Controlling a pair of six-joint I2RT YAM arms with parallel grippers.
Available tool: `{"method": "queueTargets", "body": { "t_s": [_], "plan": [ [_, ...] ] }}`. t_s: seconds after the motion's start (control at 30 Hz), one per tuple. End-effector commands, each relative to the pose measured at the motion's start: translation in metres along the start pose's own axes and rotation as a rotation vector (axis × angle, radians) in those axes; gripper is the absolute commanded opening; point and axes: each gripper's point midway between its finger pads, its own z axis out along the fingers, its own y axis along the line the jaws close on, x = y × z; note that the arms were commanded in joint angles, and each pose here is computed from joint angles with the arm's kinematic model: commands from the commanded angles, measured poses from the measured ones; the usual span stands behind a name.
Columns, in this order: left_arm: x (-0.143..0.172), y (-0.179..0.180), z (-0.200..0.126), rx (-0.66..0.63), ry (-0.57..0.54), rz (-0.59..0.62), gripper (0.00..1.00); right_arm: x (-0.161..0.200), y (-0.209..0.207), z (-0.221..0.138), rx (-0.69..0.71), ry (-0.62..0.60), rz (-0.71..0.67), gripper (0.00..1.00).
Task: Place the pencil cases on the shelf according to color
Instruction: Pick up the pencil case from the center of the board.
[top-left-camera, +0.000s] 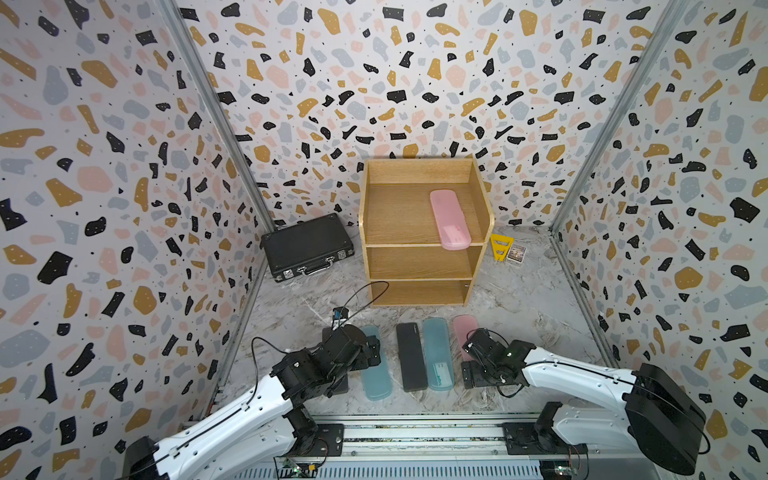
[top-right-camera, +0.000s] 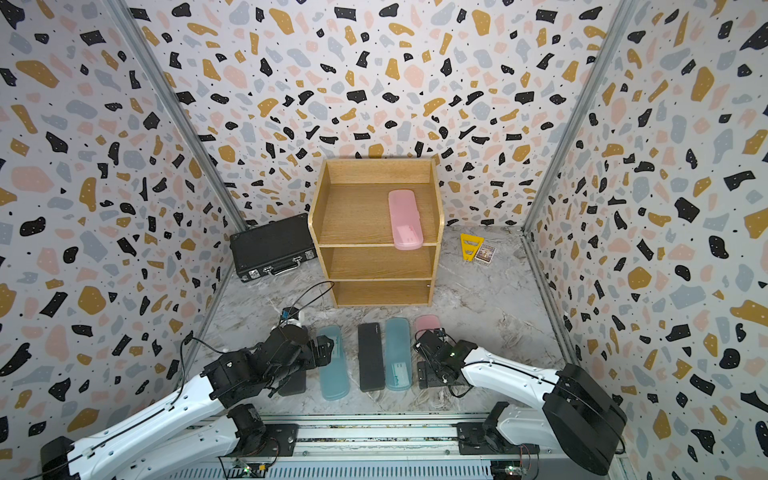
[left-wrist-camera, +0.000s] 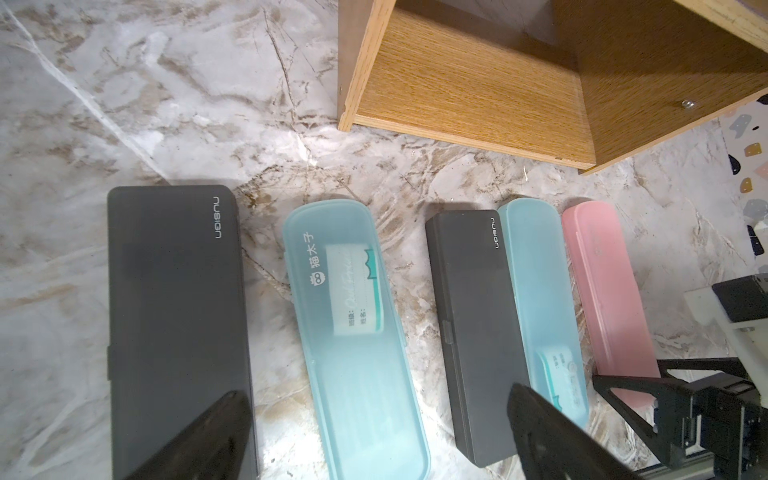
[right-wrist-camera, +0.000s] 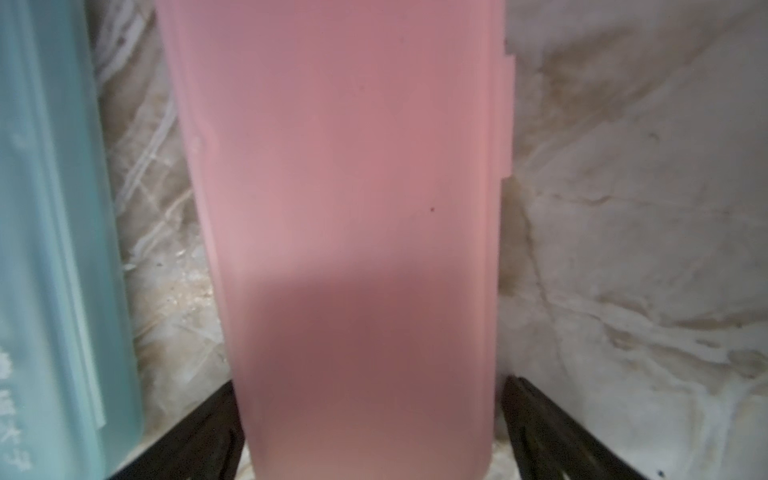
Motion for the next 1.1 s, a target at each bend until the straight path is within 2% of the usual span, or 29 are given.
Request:
{"method": "queueTargets", "body": {
  "t_s": [0.0, 0.47, 0.67, 0.87, 1.07],
  "plan": [
    [0.002, 0.005, 0.0, -0.012, -0.005, 0.014, 1.0, 0.009, -0.012, 0.01, 0.061, 0.016, 0.014, 1.0],
    [0.004, 0.004, 0.0, -0.003, 0.001, 0.007, 1.0, 0.024, -0.019, 0.019, 0.095, 0.057, 0.008, 1.0],
    [0.005, 0.004, 0.0, -0.001, 0.003, 0.006, 1.0, 0.026, -0.019, 0.02, 0.089, 0.049, 0.017, 0.93],
    [0.005, 0.005, -0.001, 0.003, -0.002, 0.003, 1.0, 0.027, -0.021, 0.018, 0.09, 0.04, 0.019, 0.81],
    [0.005, 0.006, -0.002, 0.002, -0.005, 0.003, 1.0, 0.022, -0.022, 0.006, 0.076, 0.01, 0.015, 0.55]
  ]
}}
